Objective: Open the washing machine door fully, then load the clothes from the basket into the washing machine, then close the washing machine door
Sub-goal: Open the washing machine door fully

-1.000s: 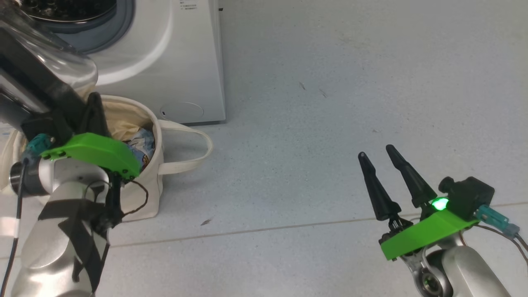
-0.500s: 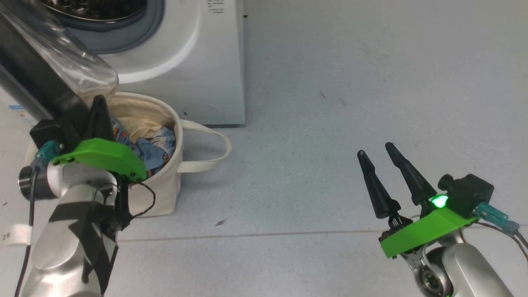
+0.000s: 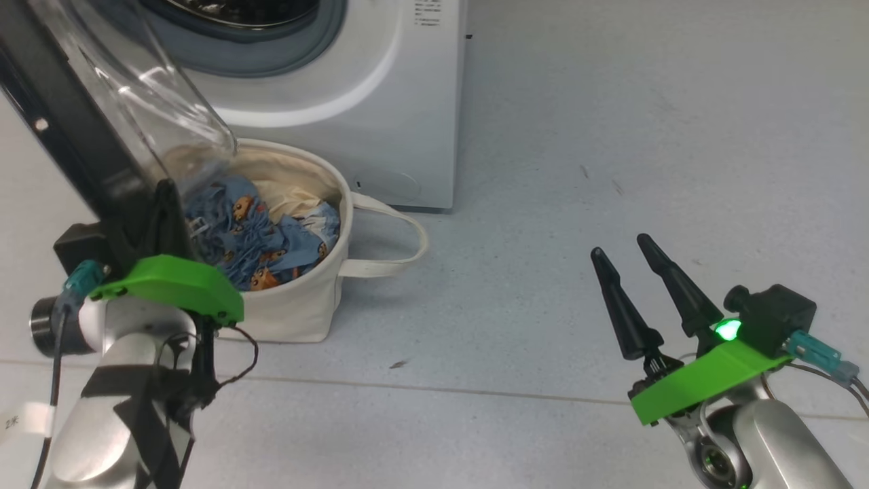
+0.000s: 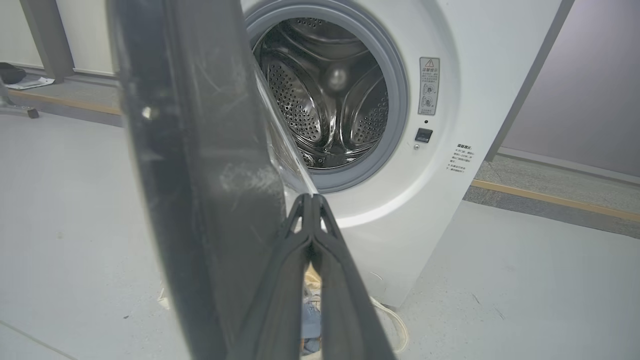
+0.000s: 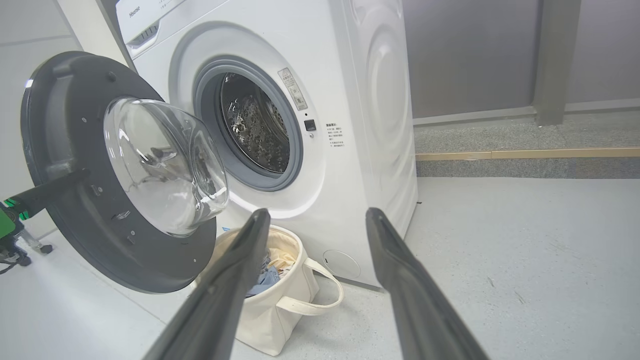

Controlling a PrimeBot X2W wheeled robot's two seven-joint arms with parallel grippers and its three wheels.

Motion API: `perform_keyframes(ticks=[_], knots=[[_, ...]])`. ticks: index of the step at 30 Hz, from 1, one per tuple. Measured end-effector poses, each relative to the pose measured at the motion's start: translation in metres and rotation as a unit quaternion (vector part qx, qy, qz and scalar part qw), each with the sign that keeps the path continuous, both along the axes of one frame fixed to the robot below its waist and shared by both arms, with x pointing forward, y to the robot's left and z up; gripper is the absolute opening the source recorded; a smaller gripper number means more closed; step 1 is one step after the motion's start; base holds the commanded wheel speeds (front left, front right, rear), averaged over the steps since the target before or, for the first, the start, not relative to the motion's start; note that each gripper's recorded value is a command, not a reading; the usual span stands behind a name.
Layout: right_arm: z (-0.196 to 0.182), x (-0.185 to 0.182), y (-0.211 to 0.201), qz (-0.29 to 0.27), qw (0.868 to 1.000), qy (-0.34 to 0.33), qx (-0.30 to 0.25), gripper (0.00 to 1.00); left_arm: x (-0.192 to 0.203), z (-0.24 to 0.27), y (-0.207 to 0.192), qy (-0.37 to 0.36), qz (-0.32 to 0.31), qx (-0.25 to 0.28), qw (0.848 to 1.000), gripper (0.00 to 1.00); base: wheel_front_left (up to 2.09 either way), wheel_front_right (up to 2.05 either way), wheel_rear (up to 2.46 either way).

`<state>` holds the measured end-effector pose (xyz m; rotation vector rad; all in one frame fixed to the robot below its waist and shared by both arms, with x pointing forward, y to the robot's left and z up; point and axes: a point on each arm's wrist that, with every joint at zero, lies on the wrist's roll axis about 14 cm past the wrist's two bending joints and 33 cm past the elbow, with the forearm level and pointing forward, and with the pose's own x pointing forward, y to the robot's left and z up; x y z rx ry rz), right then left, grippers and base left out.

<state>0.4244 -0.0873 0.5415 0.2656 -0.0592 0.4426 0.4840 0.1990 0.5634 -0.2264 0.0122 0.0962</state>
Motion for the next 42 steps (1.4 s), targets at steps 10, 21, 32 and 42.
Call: perform_keyframes(ticks=[10,21,32,42], knots=[[-0.006,0.005,0.022,0.031,0.999,0.01,0.002,1.0,-0.016,-0.008,0.032,0.019,0.043,0.015,0.999,0.0,0.0,0.0,0.0],[-0.007,0.005,0.051,0.072,0.997,0.01,0.004,1.0,-0.044,-0.014,0.085,0.032,0.113,0.031,0.993,0.0,0.0,0.0,0.0],[-0.006,0.007,0.08,0.115,0.993,0.008,0.005,1.0,-0.073,-0.02,0.135,0.044,0.175,0.035,0.983,0.0,0.0,0.0,0.0],[-0.008,0.015,0.107,0.15,0.988,0.01,0.011,1.0,-0.088,-0.027,0.171,0.037,0.211,0.039,0.976,0.0,0.0,0.0,0.0]])
